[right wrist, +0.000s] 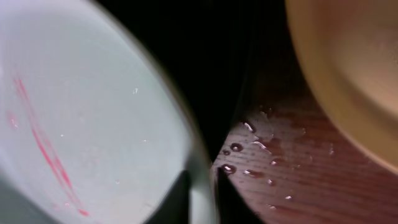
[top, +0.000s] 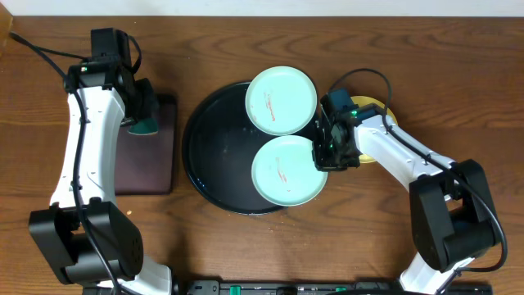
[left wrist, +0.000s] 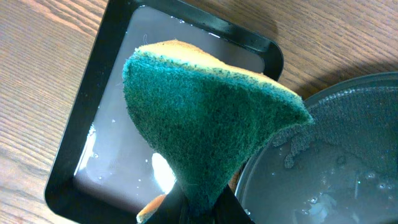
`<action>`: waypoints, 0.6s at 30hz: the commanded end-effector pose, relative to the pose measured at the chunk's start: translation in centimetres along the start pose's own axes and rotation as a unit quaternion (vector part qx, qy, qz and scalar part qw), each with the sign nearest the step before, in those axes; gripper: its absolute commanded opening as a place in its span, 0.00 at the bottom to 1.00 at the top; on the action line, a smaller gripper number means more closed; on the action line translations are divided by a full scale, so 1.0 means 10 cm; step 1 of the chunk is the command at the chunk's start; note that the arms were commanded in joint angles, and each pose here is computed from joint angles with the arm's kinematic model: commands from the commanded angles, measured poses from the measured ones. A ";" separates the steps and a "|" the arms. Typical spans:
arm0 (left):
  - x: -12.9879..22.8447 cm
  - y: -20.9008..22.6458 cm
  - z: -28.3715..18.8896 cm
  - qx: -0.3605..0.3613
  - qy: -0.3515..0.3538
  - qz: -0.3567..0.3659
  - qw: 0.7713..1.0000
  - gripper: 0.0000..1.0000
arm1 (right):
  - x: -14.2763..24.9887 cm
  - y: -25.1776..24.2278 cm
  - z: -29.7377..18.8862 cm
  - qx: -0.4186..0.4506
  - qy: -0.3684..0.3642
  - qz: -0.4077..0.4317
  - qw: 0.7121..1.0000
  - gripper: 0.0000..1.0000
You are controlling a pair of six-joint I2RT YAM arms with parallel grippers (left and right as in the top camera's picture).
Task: Clean dirty plates on tray and stack at the side
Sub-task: 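Grip the rim of the lower pale green plate with the right gripper, then scrub the pale green plate with the sponge in the left gripper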
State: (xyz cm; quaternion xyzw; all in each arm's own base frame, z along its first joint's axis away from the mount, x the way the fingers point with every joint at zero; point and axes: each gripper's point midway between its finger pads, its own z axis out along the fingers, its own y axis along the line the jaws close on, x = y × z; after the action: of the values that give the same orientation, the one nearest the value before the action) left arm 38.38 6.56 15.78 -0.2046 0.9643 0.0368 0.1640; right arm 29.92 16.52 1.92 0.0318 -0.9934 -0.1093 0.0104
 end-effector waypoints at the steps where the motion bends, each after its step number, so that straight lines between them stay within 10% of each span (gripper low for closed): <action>1: 0.00 0.04 0.00 -0.010 -0.001 -0.007 1.000 0.08 | 0.01 0.01 0.03 0.008 -0.001 0.003 1.000 0.01; 18: 0.04 -0.09 0.00 0.027 0.010 -0.008 1.000 0.07 | -0.42 1.24 -0.03 -0.104 -0.125 -0.006 0.987 0.01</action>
State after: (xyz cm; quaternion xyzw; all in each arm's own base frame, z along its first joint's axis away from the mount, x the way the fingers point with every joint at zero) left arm 38.44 6.15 15.75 -0.2039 0.9650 0.0248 0.1630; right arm 33.00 27.47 5.28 0.0587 -0.9679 -0.2219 -0.1024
